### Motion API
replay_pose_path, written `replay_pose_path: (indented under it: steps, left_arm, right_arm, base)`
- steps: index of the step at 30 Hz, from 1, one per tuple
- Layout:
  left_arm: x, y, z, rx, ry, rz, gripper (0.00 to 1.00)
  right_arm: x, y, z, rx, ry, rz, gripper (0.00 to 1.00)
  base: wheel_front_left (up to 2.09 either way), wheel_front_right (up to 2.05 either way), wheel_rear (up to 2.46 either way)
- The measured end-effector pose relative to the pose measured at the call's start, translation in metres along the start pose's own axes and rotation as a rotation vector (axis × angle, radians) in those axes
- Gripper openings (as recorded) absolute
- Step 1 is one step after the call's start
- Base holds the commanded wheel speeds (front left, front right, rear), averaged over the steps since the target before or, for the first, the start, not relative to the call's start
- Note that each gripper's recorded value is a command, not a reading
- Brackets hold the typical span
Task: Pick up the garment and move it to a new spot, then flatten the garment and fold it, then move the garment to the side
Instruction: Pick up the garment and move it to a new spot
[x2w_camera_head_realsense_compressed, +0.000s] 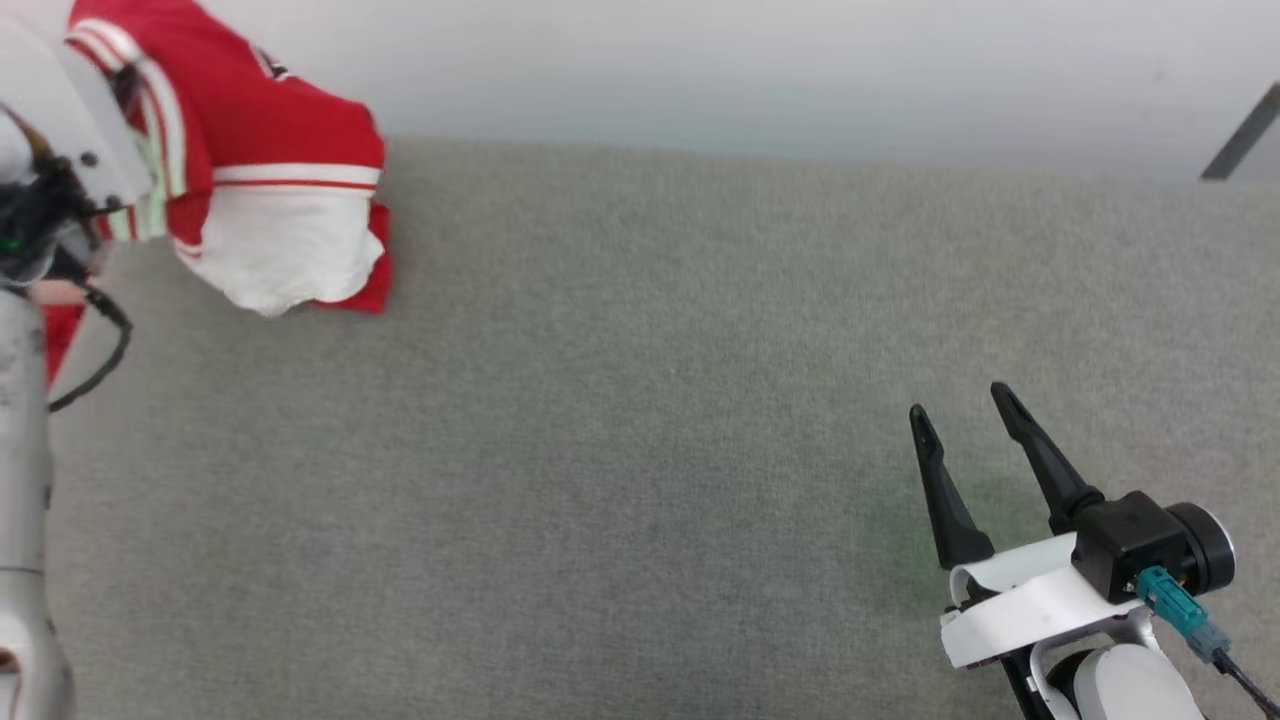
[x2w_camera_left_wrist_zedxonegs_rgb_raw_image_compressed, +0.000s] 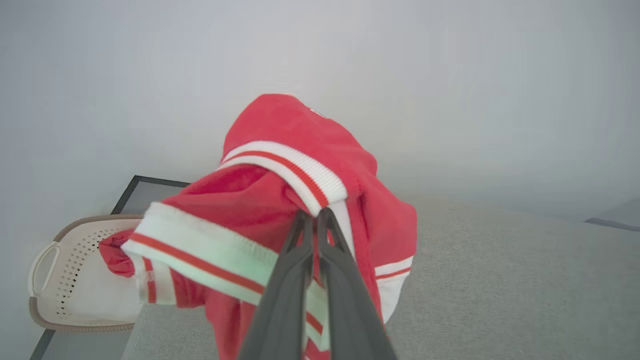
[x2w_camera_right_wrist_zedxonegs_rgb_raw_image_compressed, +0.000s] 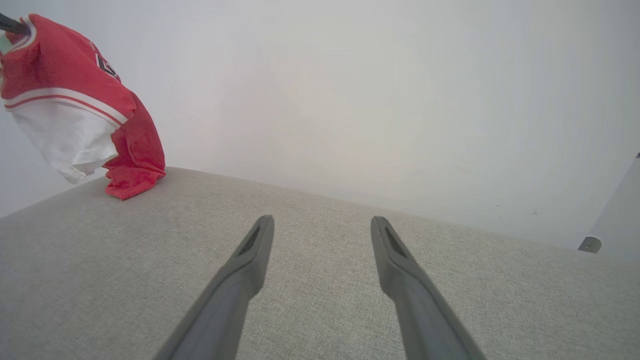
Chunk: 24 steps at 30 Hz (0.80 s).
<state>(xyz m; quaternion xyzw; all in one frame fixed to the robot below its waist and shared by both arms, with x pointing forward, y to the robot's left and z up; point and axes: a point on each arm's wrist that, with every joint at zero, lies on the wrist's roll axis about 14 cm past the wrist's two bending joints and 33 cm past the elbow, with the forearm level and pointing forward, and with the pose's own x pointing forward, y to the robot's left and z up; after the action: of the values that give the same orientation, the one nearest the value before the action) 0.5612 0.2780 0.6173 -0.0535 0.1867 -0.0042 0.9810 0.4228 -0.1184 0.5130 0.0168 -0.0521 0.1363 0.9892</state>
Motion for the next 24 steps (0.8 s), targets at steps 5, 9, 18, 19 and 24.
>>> replay_pose_path:
  steps: [5,9,18,19,24]
  left_arm:
    - [-0.027,-0.028,0.027,0.032,-0.072,-0.075,0.0]
    - [-0.05,-0.049,0.044,0.055,-0.117,-0.136,0.0]
    - [-0.085,-0.111,0.072,0.127,-0.199,-0.3,0.0]
    - [-0.087,-0.121,0.074,0.134,-0.204,-0.325,0.0]
    - [-0.098,-0.169,0.083,0.163,-0.23,-0.451,0.0]
  right_arm:
    - [-0.007,0.008,0.015,-0.006,-0.027,0.014,1.0]
    - [-0.013,0.011,0.028,-0.011,-0.055,0.015,1.0]
    - [-0.036,-0.008,0.045,-0.04,-0.089,-0.056,1.0]
    - [-0.038,-0.012,0.047,-0.043,-0.093,-0.07,1.0]
    - [-0.056,-0.034,0.05,-0.057,-0.098,-0.148,1.0]
  base:
    - [0.0,0.0,0.0]
    - [0.0,0.0,0.0]
    - [0.0,0.0,0.0]
    - [0.0,0.0,0.0]
    - [0.0,0.0,0.0]
